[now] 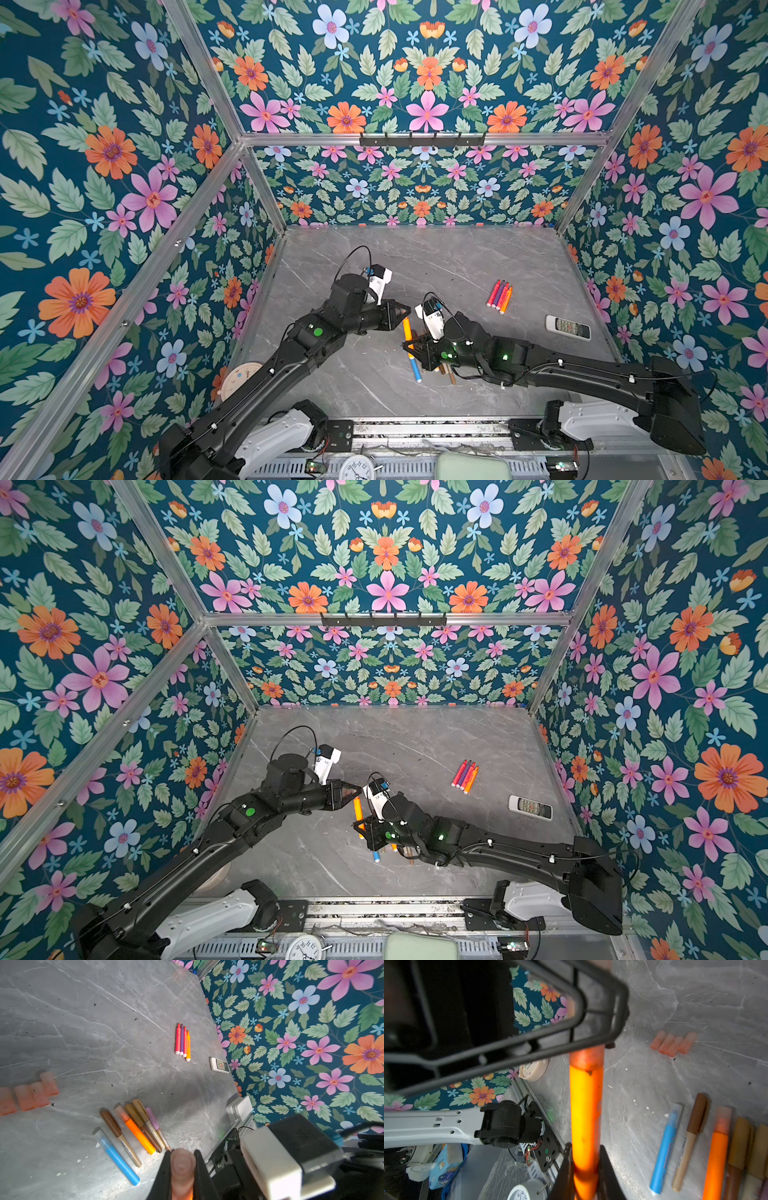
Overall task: Remove pen caps from pens
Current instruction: Open the pen cap on the pen, then place the pen cap at the center of the table, then place the pen at the middle-right of the table.
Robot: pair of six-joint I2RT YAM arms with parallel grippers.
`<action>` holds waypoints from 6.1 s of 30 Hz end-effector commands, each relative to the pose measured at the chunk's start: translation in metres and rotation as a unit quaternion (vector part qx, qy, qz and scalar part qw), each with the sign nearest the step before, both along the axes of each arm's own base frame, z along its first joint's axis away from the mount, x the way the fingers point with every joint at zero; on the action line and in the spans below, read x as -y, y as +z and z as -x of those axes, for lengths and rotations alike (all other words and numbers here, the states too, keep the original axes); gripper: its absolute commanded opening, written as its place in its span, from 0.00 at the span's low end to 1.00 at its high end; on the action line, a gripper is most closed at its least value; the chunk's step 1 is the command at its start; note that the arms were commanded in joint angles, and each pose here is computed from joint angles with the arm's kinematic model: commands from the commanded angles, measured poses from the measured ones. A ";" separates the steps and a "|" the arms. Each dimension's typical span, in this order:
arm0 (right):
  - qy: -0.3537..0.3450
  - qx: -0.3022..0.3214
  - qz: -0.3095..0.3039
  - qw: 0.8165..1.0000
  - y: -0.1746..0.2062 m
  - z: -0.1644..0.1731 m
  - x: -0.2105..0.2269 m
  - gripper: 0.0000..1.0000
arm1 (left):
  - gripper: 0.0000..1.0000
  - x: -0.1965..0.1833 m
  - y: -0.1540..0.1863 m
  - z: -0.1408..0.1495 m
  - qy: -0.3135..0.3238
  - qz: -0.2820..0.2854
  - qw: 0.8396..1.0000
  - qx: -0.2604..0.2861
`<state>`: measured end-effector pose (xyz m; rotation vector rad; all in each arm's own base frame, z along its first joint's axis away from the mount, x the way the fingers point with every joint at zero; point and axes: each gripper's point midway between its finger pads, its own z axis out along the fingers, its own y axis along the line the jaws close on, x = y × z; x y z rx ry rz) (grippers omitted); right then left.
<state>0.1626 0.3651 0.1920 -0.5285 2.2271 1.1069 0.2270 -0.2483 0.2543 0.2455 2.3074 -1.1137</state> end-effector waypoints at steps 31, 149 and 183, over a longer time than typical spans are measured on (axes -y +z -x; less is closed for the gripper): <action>0.031 -0.064 0.066 0.995 -0.049 0.032 0.026 0.00 | 0.00 -0.061 0.028 -0.093 0.206 0.113 0.967 0.096; -0.225 -0.019 0.053 0.973 -0.083 -0.007 0.230 0.00 | 0.43 -0.108 -0.233 -0.107 0.172 -0.146 0.965 -0.131; -0.407 -0.172 0.048 0.896 -0.081 -0.140 0.330 0.00 | 0.50 -0.142 0.040 -0.010 0.174 -0.084 0.954 0.230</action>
